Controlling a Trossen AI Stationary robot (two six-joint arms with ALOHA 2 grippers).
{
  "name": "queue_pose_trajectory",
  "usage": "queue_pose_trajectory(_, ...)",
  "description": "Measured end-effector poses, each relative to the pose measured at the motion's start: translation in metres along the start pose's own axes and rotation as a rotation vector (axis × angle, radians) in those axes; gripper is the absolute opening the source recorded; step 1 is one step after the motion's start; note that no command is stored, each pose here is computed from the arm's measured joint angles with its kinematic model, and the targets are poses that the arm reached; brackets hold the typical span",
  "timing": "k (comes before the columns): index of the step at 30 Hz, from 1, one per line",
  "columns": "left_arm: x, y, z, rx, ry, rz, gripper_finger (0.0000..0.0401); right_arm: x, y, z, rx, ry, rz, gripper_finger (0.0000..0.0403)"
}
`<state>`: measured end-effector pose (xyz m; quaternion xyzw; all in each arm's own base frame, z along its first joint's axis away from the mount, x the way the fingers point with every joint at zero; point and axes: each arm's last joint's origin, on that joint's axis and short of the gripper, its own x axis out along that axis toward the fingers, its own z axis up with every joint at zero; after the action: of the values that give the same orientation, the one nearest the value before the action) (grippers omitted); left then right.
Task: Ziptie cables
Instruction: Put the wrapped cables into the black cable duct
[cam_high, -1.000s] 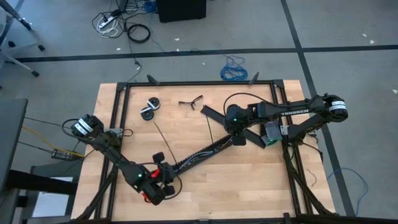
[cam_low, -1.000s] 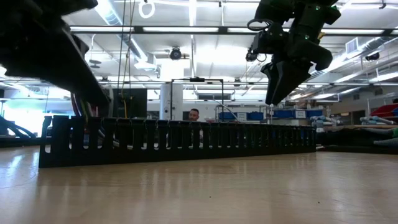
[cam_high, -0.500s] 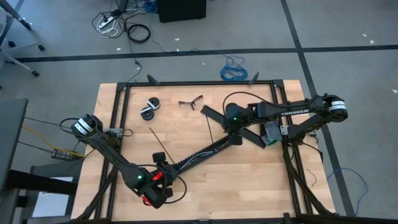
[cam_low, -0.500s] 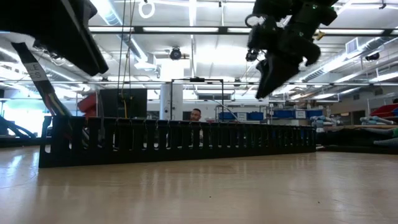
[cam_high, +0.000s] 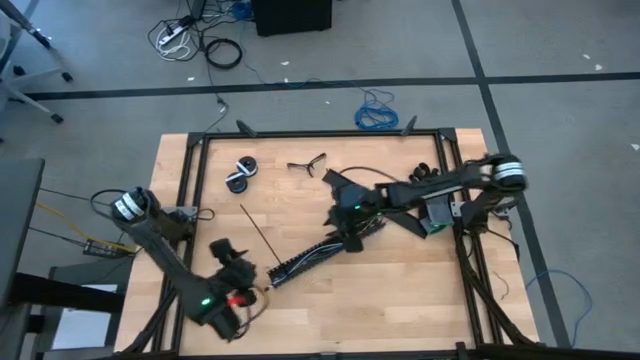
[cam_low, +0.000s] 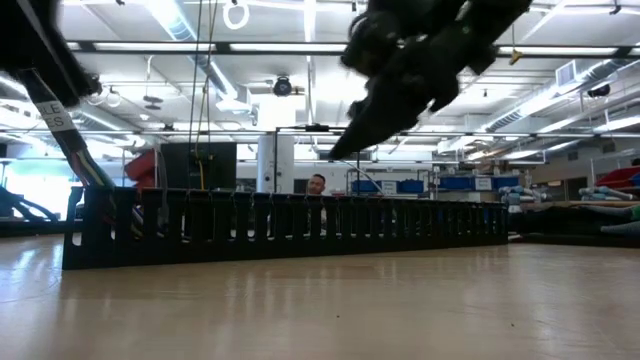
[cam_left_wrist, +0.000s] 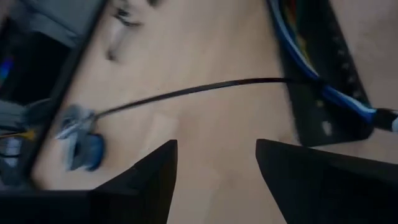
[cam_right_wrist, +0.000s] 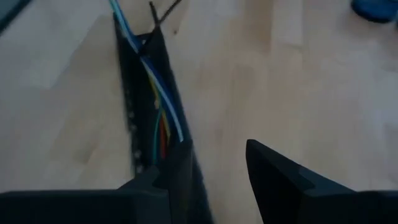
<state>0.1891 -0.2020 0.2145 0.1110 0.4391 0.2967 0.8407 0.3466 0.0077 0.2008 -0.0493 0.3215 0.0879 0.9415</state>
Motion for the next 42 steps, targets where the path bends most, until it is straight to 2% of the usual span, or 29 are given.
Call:
queue_pose_trajectory(2, -0.012, 0.003, -0.006, -0.045, -0.071, 0.019, 0.0212, 0.021, -0.002, 0.001, 0.002, 0.019, 0.006, 0.0144)
queue_pose_trajectory(4, -0.024, 0.001, -0.012, -0.123, -0.201, -0.01, 0.0212, 0.043, -0.002, 0.004, -0.004, 0.034, 0.034, 0.0144)
queue_pose_trajectory(6, -0.035, -0.006, -0.017, -0.208, -0.352, -0.084, 0.0212, 0.06, 0.001, 0.011, -0.019, 0.027, 0.087, 0.0143)
queue_pose_trajectory(8, -0.04, -0.012, -0.024, -0.254, -0.441, -0.144, 0.0212, 0.073, 0.006, 0.02, -0.033, 0.01, 0.137, 0.0142)
queue_pose_trajectory(11, -0.035, -0.022, -0.036, -0.316, -0.468, -0.208, 0.0212, 0.083, 0.014, 0.03, -0.063, -0.011, 0.163, 0.0142)
queue_pose_trajectory(15, -0.014, -0.031, -0.055, -0.378, -0.475, -0.255, 0.0212, 0.085, 0.021, 0.039, -0.086, -0.045, 0.161, 0.0142)
queue_pose_trajectory(20, 0.006, -0.035, -0.071, -0.467, -0.535, -0.296, 0.0212, 0.085, 0.024, 0.038, -0.08, -0.038, 0.166, 0.0139)
queue_pose_trajectory(24, 0.01, -0.042, -0.074, -0.538, -0.59, -0.337, 0.0212, 0.085, 0.024, 0.035, -0.083, -0.005, 0.169, 0.0139)
queue_pose_trajectory(29, 0.007, -0.048, -0.06, -0.517, -0.672, -0.299, 0.0211, 0.085, 0.019, 0.035, -0.076, -0.004, 0.161, 0.0139)
queue_pose_trajectory(35, 0.037, -0.048, -0.025, -0.398, -0.5, -0.246, 0.0187, 0.085, 0.018, 0.035, -0.08, -0.013, 0.155, 0.0139)
queue_pose_trajectory(39, 0.048, -0.046, -0.014, -0.312, -0.478, -0.206, 0.0124, 0.084, 0.018, 0.034, -0.078, 0.003, 0.159, 0.0139)
queue_pose_trajectory(42, 0.052, -0.047, -0.013, -0.275, -0.42, -0.243, 0.0045, 0.084, 0.018, 0.031, -0.075, 0.028, 0.162, 0.0139)
